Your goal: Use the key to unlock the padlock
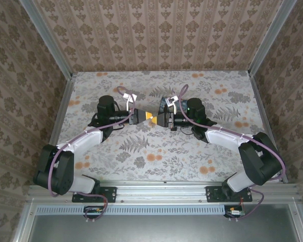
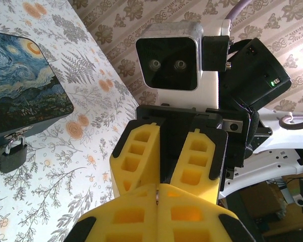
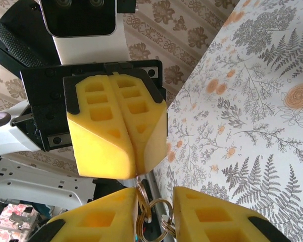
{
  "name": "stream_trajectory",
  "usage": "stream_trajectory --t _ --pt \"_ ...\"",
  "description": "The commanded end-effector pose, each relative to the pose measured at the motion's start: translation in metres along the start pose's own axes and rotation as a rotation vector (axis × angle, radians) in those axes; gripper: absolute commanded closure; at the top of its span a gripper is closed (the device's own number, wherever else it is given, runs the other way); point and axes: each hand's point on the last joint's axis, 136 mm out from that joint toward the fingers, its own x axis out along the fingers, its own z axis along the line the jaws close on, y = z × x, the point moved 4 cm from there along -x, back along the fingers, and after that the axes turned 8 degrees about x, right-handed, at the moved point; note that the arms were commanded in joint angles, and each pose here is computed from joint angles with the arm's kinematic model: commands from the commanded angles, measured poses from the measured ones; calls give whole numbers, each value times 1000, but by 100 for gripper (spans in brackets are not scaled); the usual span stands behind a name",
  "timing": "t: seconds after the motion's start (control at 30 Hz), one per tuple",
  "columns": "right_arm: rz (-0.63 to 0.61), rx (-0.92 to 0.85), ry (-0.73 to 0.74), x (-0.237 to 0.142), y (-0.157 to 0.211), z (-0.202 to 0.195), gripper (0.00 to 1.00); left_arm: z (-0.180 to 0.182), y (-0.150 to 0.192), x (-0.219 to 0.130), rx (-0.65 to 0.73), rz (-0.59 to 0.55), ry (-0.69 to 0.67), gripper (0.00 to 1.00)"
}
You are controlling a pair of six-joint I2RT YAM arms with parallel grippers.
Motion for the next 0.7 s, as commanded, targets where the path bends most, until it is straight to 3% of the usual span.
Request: stream_trajectory --t 0.0,0.2,0.37,0.6,0.67 --pt "-4 -29 -39 3 -5 10 78 -8 -8 -3 42 -24 18 100" --pt "-21 -39 -45 1 -5 11 85 -8 -7 -3 40 -20 22 100" --pt "-25 -65 -82 -2 -4 15 100 -4 -5 -4 24 -16 18 100" --pt "-54 -87 -102 -7 -3 19 100 7 -5 -4 -5 -35 -11 100" --pt "-62 -81 -83 -9 -3 15 100 13 -6 -5 -21 -46 -34 79"
